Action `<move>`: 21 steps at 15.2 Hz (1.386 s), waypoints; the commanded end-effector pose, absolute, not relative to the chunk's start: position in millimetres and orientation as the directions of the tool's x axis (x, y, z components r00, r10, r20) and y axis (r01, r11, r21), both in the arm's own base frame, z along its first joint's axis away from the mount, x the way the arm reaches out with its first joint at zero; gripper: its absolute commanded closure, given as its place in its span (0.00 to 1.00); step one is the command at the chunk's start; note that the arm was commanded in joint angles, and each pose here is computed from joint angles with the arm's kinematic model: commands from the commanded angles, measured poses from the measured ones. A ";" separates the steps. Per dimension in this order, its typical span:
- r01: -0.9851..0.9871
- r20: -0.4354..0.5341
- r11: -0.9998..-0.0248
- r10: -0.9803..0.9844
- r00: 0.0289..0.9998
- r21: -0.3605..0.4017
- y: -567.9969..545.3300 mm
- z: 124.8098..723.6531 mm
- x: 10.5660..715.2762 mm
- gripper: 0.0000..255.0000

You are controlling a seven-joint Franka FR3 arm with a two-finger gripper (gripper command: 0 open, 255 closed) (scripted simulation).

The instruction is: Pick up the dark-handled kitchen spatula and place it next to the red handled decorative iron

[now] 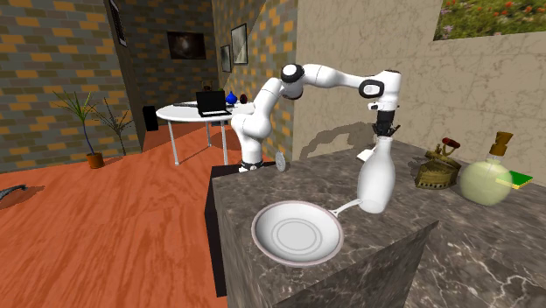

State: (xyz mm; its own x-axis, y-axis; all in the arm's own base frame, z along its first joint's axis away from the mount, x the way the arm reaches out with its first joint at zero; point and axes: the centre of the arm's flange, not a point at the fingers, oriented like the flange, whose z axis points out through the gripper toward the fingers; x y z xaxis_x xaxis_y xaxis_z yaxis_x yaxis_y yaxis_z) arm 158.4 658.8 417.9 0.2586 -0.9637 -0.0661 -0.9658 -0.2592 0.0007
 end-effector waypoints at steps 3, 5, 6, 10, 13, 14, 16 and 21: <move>-0.966 -0.066 -0.259 -0.964 0.258 0.000 658.4 397.3 157.7 1.00; -0.966 -0.066 -0.259 -0.964 0.258 0.000 658.4 386.7 157.7 1.00; -0.966 -0.066 -0.259 -0.964 0.258 0.000 658.4 381.4 157.7 1.00; -0.966 -0.066 -0.259 -0.964 0.258 0.000 658.4 360.3 157.7 1.00; -0.966 -0.066 -0.259 -0.964 0.258 0.000 658.4 350.5 157.7 1.00; -0.966 -0.066 -0.259 -0.964 0.258 0.000 658.4 350.5 157.7 1.00; -0.966 -0.066 -0.259 -0.964 0.258 0.000 658.4 350.5 157.7 1.00; -0.966 -0.066 -0.259 -0.964 0.259 0.000 658.4 350.5 157.6 0.00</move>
State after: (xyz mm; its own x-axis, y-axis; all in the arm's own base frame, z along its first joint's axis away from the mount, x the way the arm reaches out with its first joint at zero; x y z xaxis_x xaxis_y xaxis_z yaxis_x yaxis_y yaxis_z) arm 157.6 658.4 350.5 0.2585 -0.9637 -0.0664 -0.9658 -0.2591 0.0005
